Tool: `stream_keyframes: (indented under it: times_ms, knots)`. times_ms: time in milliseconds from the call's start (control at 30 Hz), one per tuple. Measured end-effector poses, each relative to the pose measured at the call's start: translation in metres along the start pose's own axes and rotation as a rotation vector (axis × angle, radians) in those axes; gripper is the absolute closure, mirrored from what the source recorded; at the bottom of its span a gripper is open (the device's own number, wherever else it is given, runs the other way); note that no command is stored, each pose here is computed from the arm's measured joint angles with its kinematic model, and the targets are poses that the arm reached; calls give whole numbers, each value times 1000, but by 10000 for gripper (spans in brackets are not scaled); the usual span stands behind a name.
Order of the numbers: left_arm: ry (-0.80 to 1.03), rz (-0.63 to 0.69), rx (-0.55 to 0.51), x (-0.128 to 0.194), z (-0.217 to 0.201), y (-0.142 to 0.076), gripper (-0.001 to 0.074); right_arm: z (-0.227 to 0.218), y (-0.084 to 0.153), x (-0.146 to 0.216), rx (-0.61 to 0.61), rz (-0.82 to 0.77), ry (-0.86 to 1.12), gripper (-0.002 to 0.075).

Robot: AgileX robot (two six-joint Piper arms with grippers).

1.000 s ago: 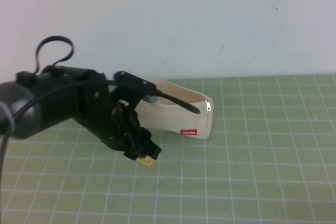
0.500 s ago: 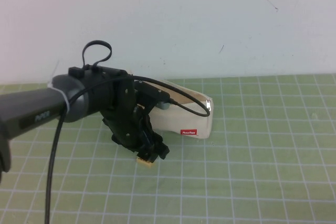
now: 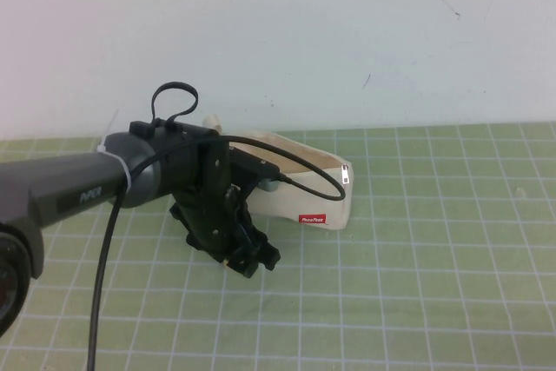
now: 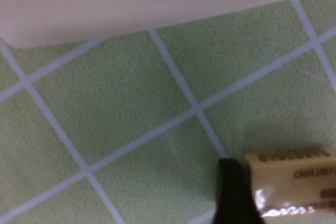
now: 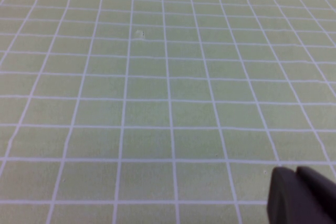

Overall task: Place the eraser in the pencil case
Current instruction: Pick up the eraser from the table

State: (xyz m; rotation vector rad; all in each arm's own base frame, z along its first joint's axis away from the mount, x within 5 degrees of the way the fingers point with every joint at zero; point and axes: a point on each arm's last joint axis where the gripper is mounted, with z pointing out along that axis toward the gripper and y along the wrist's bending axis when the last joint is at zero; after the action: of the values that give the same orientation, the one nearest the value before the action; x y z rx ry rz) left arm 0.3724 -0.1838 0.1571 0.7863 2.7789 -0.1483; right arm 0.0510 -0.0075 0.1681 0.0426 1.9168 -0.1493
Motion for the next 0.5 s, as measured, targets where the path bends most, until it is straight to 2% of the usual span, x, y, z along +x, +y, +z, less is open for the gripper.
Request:
stream_keyframes:
  times_ms: [133, 333, 500]
  knots:
    - [1, -1, 1, 0, 1, 0, 450, 0, 0, 0, 0, 0, 0, 727]
    - [26, -6, 12, 1, -1, -1, 450, 0, 0, 0, 0, 0, 0, 727]
    - [85, -18, 76, -8, -19, -7, 451, 0, 0, 0, 0, 0, 0, 727]
